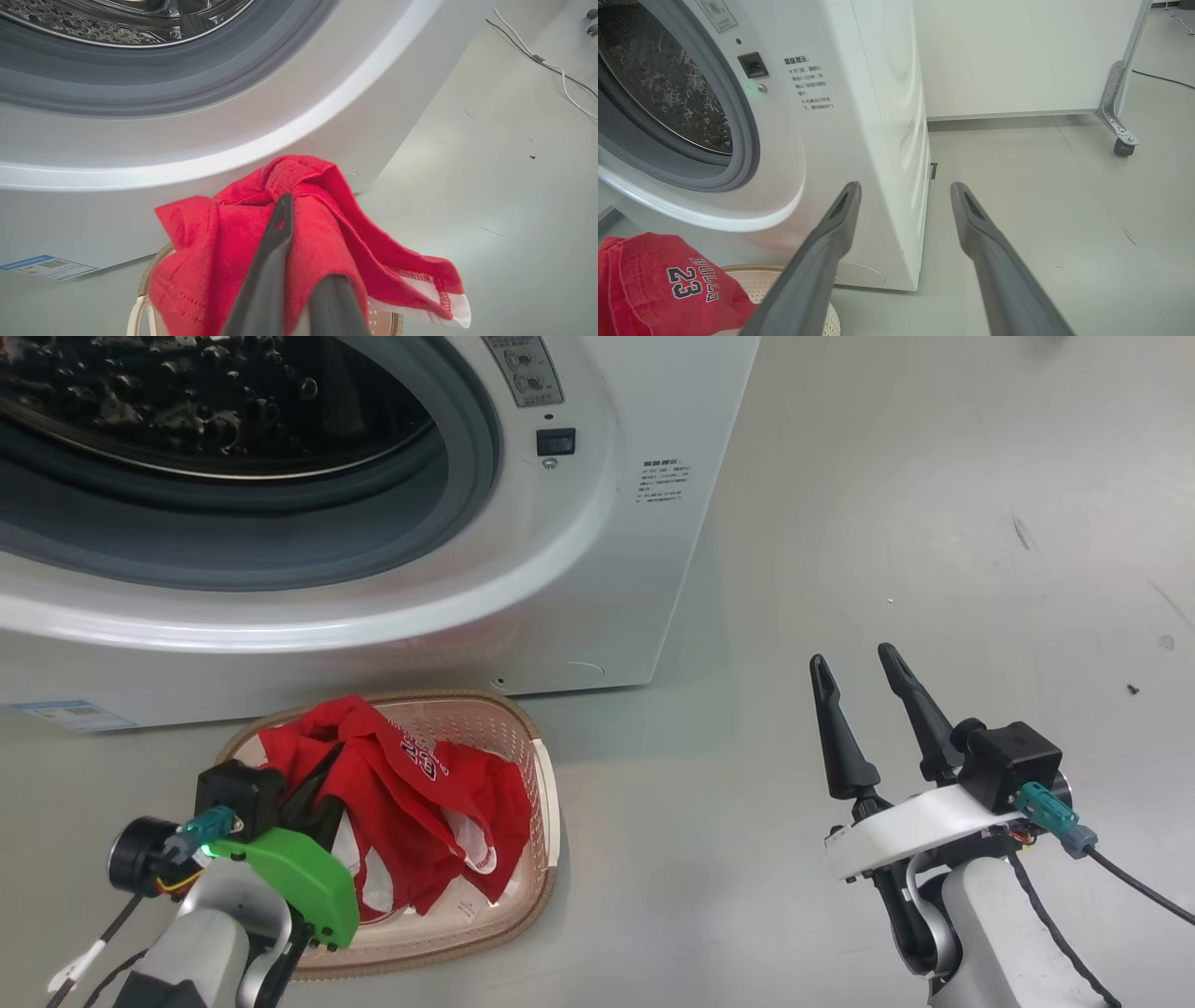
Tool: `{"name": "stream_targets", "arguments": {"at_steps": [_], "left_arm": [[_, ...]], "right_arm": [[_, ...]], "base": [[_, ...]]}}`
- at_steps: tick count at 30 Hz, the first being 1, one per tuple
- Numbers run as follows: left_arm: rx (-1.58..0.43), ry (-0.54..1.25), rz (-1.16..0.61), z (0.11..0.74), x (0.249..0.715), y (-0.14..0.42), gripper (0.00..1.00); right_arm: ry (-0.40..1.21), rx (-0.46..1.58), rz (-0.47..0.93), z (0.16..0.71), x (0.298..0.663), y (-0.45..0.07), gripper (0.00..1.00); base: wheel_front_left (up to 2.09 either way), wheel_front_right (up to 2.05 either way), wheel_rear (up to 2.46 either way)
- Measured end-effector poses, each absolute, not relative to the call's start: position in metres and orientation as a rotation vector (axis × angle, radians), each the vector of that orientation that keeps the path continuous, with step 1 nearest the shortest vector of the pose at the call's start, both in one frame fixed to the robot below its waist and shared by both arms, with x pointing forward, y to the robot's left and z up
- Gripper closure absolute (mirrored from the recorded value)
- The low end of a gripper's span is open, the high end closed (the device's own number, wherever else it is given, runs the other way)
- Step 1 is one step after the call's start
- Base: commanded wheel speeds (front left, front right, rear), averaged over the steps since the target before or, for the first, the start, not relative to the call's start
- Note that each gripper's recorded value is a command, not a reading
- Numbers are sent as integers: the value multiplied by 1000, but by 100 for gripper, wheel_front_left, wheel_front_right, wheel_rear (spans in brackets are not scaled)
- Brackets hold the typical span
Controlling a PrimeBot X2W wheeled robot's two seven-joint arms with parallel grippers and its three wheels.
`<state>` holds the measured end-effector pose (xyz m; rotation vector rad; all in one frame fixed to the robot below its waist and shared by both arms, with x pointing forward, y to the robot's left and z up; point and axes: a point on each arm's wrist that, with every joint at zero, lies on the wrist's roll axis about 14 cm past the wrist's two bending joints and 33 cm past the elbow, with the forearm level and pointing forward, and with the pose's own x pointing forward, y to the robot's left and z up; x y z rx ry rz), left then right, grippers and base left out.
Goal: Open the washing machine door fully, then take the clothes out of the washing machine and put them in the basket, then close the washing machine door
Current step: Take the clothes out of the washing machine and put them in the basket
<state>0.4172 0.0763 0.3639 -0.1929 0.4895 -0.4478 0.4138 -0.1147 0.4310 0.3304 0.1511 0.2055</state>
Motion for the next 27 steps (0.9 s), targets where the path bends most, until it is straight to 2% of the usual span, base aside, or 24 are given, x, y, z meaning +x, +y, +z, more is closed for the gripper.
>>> {"name": "stream_targets", "arguments": {"at_steps": [14,27], "left_arm": [[-118,617,-586,317,434,43,100],[-108,842,-492,247,423,73,100]], "right_arm": [[201,319,147,404,430,-134,0],[254,293,89,379,433,-154,0]], "base": [[0,0,0],[0,0,0]]}}
